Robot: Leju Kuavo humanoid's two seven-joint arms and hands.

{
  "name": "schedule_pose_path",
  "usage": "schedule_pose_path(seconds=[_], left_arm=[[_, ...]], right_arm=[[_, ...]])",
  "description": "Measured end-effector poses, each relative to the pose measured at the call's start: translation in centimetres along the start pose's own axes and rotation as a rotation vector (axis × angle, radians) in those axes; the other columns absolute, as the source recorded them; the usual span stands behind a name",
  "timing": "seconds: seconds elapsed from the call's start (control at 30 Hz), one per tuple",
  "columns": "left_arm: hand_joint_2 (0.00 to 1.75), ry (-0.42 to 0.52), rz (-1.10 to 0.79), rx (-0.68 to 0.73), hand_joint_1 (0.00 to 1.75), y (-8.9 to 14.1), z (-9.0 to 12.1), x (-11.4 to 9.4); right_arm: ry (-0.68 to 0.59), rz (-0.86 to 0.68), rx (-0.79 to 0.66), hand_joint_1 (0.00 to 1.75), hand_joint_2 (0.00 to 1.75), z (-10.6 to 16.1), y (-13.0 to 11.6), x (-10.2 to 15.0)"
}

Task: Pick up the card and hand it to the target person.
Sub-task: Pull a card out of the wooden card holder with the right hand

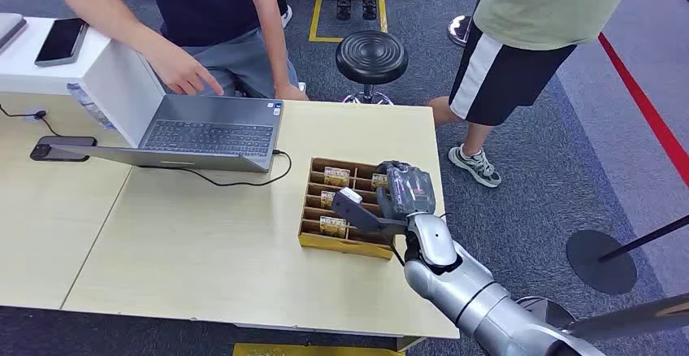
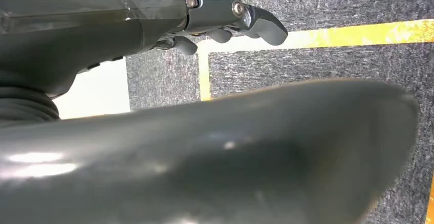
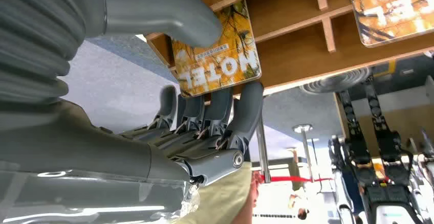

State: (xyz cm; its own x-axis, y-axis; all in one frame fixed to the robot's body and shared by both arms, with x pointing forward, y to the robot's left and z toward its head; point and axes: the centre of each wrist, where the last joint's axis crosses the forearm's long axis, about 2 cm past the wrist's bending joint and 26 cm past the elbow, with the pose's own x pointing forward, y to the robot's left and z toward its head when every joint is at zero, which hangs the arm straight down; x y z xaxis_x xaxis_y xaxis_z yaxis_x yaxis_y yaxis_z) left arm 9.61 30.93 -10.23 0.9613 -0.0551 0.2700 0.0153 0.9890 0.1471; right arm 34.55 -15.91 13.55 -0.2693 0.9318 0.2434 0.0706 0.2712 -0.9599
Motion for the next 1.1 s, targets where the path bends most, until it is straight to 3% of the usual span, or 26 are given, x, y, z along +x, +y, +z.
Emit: schedule_pose_path(seconds=[0.23,0.43,0.67,0.87,1.0,1.1], left_arm=[[0.00,0.001,0.000,0.001,0.00,0.00,0.00,-0.01],[0.00,0.001,0.001,0.001,0.00,0.00,0.00,-0.01],[0.00,0.001,0.001,0.001,0.00,0.00,0.00,-0.01],[0.00,0.001,0.000,0.002,0.00,0.00,0.00,-0.01],[1.75,0.001,-0.001,0.004,0.00,0.01,0.00,-0.01],[1.75,-0.003,-0.003,0.002,0.00,0.00,0.00,0.00]], right_arm=[[-0.002,-0.003,-0.011,0.83,1.75,0.08,0.07,0.08],[-0.001,-0.002,-0.010,1.06,1.75,0.09,0.08,0.08],[0.003,-0.002,-0.011,1.67,1.75,0.04,0.03,0.08],[0.001,-0.003,-0.021,1.75,1.75,0.04,0.00,0.10],[0.000,-0.005,-0.027,1.75,1.75,0.04,-0.01,0.10],[-0.001,-0.005,-0.029,1.75,1.75,0.04,-0.02,0.10]])
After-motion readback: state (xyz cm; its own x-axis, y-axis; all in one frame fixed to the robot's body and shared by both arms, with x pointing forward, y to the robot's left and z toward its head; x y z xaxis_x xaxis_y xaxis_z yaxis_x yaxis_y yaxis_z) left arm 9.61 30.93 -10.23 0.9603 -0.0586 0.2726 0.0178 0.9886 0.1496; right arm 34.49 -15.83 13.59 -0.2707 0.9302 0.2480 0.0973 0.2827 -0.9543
